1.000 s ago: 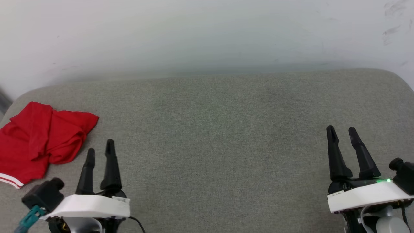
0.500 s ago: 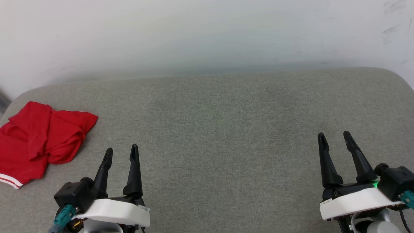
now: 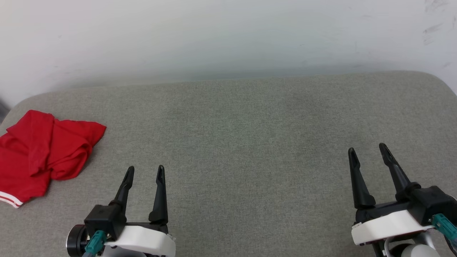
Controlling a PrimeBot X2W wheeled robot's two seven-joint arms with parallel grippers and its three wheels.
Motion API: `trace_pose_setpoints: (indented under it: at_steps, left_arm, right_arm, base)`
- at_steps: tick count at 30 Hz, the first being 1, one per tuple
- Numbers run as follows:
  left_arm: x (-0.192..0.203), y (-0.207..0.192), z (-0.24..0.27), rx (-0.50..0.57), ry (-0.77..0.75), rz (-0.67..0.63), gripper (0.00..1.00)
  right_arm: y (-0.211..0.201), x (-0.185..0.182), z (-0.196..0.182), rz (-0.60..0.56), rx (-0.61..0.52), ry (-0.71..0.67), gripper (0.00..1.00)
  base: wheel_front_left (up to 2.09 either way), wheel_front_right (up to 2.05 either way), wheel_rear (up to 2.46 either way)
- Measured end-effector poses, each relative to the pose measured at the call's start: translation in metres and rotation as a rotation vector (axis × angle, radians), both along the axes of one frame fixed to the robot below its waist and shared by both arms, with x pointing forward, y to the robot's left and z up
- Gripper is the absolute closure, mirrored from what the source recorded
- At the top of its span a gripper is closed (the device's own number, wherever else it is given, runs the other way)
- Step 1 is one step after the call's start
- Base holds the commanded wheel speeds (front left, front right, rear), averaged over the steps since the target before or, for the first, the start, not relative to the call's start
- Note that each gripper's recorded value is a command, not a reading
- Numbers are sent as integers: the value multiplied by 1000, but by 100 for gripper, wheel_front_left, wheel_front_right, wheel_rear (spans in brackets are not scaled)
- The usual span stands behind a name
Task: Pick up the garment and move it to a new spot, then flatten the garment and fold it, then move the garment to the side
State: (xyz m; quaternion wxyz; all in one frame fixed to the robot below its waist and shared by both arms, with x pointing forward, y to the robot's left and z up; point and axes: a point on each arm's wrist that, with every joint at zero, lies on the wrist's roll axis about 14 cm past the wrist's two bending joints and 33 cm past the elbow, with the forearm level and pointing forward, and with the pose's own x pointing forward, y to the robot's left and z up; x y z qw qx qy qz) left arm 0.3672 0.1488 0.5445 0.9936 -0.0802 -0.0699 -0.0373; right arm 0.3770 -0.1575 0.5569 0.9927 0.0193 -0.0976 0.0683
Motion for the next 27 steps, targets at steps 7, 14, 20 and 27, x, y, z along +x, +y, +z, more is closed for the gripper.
trace_pose_setpoints:
  at_steps: [7,14,20,27]
  left_arm:
    - [-1,-4,2,15,-17,1,0]
    - [0,7,7,-35,-43,12,0]
    - [-2,11,2,-8,-47,-4,0]
    - [-7,0,-18,67,1,-51,0]
  right_arm:
    - [7,-1,5,14,-57,-30,0]
    - [4,-1,7,10,-2,-39,0]
    - [0,-2,1,3,35,-26,0]
    - [2,-3,-4,7,15,-19,0]
  base:
    - [0,0,0]
    - [0,0,0]
    - [0,0,0]
    - [0,0,0]
